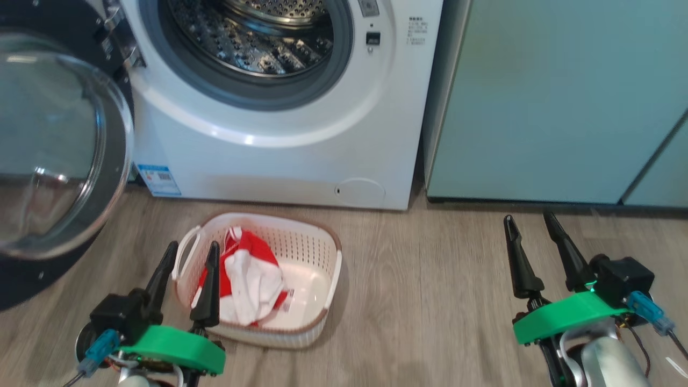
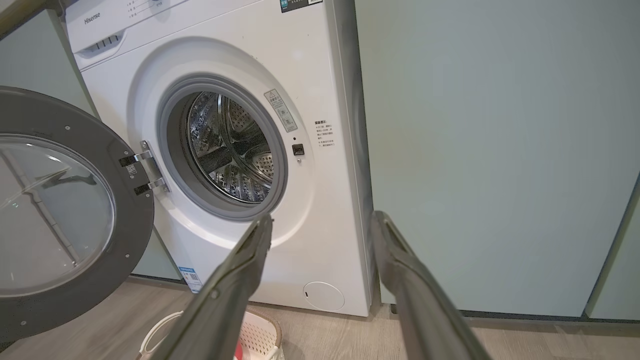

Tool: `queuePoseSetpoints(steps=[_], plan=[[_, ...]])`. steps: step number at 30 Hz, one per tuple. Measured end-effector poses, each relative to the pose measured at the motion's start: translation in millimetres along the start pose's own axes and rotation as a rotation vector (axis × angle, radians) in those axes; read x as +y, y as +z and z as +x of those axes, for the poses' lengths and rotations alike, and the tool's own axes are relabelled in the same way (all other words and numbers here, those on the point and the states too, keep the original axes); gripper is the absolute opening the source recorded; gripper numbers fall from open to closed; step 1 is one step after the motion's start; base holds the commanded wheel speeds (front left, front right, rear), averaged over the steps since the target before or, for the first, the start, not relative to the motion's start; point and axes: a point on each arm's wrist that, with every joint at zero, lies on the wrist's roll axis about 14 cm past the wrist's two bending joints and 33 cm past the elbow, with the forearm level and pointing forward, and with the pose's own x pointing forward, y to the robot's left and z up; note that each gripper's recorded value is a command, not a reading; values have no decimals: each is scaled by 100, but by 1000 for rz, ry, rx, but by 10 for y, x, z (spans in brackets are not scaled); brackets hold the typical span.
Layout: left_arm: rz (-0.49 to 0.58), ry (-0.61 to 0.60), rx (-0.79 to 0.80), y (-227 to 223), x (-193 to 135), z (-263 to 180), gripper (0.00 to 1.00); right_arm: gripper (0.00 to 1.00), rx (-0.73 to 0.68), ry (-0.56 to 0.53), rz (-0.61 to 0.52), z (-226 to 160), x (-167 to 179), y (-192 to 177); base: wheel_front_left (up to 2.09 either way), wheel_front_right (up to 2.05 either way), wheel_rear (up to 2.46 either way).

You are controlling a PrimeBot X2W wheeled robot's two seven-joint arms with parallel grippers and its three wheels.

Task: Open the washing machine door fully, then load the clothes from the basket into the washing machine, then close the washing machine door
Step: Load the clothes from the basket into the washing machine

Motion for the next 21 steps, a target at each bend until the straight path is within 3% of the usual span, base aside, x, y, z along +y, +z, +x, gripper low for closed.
queuePoseSetpoints(steps=[11, 21], plan=[[5, 17, 5, -14, 36, -16, 100, 100, 6, 13, 2, 20, 42, -22, 177, -176, 0], [3, 28, 18, -55, 65, -21, 100, 100, 14, 16, 4, 39, 52, -53, 46, -46, 0]])
